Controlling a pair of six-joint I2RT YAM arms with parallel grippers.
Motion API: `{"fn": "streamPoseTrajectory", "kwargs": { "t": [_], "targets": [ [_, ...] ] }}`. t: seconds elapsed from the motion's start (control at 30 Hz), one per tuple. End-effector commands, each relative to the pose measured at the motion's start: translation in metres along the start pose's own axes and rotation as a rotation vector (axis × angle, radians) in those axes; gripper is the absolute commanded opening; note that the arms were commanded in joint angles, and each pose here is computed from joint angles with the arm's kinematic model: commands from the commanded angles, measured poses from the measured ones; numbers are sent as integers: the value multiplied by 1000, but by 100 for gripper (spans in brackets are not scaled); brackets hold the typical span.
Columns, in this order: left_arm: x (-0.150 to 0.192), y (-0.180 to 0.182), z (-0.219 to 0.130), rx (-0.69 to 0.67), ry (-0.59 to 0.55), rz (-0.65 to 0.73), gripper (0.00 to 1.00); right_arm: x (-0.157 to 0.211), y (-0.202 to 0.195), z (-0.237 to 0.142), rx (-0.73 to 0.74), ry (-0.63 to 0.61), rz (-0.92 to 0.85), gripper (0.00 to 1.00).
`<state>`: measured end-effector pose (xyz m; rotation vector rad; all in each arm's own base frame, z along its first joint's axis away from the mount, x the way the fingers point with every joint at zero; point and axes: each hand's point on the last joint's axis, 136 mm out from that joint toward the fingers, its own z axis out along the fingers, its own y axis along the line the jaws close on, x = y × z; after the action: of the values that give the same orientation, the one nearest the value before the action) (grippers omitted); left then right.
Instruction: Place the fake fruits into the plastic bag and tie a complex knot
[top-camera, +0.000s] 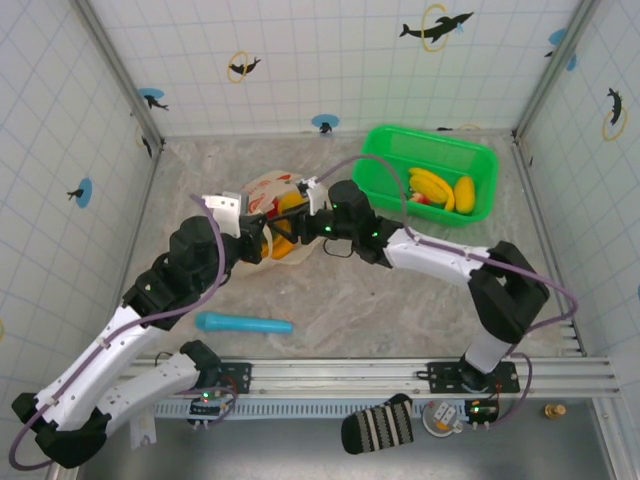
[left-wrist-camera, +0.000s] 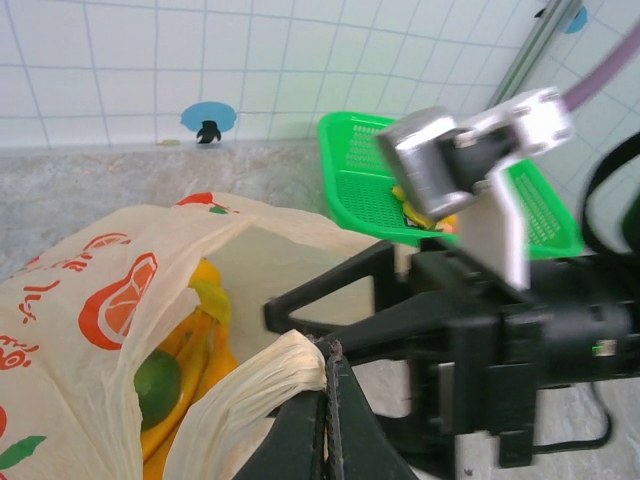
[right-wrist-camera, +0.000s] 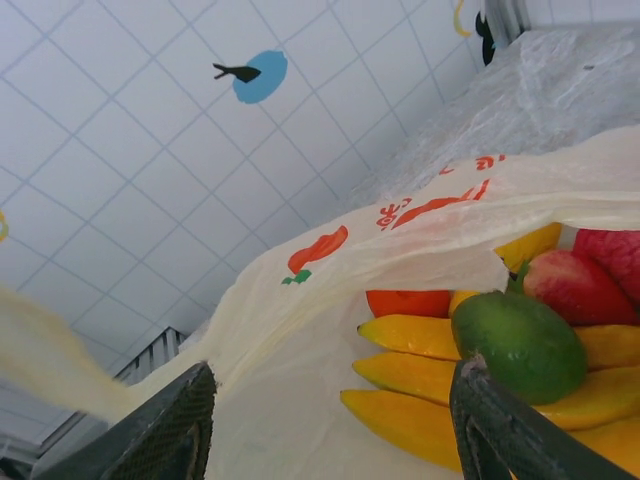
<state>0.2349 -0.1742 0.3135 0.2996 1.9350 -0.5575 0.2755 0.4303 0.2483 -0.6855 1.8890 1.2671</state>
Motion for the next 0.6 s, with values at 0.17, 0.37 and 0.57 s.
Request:
{"fn": "streamPoseTrajectory", "kwargs": {
  "t": [0.17, 0.37, 0.57],
  "targets": [
    [2, 0, -3, 4, 1, 15, 0, -57, -3, -85, 129, -127, -73, 64],
    [9, -3, 3, 20, 24, 20, 0, -77, -116, -168, 594, -178, 40, 64],
    [14, -7, 11, 40, 43, 24, 0, -63, -233, -230, 924, -200, 357, 69]
  ]
}}
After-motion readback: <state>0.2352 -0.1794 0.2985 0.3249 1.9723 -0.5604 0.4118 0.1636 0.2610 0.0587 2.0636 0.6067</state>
